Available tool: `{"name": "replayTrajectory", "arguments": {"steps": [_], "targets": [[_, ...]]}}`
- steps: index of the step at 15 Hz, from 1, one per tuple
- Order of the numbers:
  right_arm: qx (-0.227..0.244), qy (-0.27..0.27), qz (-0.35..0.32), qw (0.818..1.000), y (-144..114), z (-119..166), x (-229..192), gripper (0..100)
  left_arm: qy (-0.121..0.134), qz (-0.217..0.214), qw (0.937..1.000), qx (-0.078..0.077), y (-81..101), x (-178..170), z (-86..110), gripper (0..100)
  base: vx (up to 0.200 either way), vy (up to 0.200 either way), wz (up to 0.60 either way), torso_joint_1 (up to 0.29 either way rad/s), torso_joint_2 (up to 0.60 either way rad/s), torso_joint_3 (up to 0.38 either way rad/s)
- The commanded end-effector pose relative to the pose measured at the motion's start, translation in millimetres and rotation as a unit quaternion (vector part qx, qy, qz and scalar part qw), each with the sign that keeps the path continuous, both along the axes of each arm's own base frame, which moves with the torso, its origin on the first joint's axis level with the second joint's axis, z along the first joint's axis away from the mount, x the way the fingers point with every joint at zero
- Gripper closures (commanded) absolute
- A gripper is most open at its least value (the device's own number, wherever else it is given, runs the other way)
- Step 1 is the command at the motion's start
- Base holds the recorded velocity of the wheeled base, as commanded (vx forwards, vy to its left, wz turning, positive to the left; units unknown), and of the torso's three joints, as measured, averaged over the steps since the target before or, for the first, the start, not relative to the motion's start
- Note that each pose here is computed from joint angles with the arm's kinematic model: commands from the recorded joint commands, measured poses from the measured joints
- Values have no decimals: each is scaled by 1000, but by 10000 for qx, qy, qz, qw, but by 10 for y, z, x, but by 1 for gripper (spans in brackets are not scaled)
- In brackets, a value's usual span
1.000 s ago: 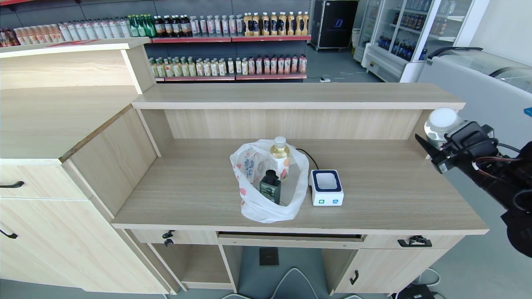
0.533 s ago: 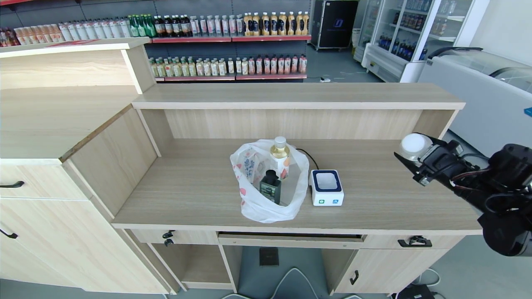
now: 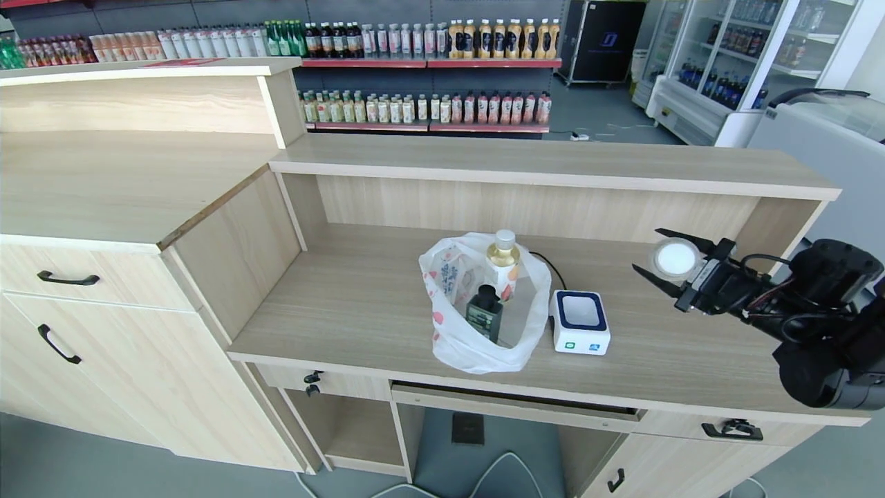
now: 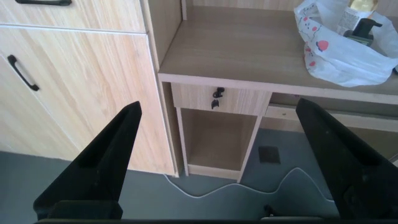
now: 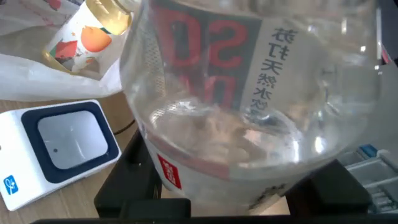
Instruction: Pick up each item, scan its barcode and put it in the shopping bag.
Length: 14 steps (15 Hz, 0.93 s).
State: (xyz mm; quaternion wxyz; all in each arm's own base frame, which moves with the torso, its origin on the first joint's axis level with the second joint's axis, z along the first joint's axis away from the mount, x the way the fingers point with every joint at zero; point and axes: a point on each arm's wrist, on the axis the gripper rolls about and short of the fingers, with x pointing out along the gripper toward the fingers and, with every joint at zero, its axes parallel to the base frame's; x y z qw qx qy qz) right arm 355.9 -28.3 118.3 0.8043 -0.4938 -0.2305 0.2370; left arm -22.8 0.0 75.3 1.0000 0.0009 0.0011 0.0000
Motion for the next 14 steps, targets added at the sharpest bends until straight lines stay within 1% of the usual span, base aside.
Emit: {"name": "replayTrajectory", "arguments": {"steps": [1,6,10,11,12,14], "targets": [[-87,47,122,9999,-66,-132,111,100,-3,8,10000,-1,0,0,0,0,0,0,0,0,0,0],[-254,52,676,9974,-82,-238,181,100,-3,8,10000,-1,0,0,0,0,0,0,0,0,0,0],[-322,-41,937,9951,-79,-272,286,100,-3,8,10000,-1,0,0,0,0,0,0,0,0,0,0],[-365,-119,1139,9928,-77,-266,346,100,-3,8,10000,-1,0,0,0,0,0,0,0,0,0,0],[-377,-126,1191,9921,-77,-272,357,100,-3,15,10000,-1,0,0,0,0,0,0,0,0,0,0],[-416,-82,1423,9889,-77,-350,395,100,-3,8,10000,-1,0,0,0,0,0,0,0,0,0,0]]}}
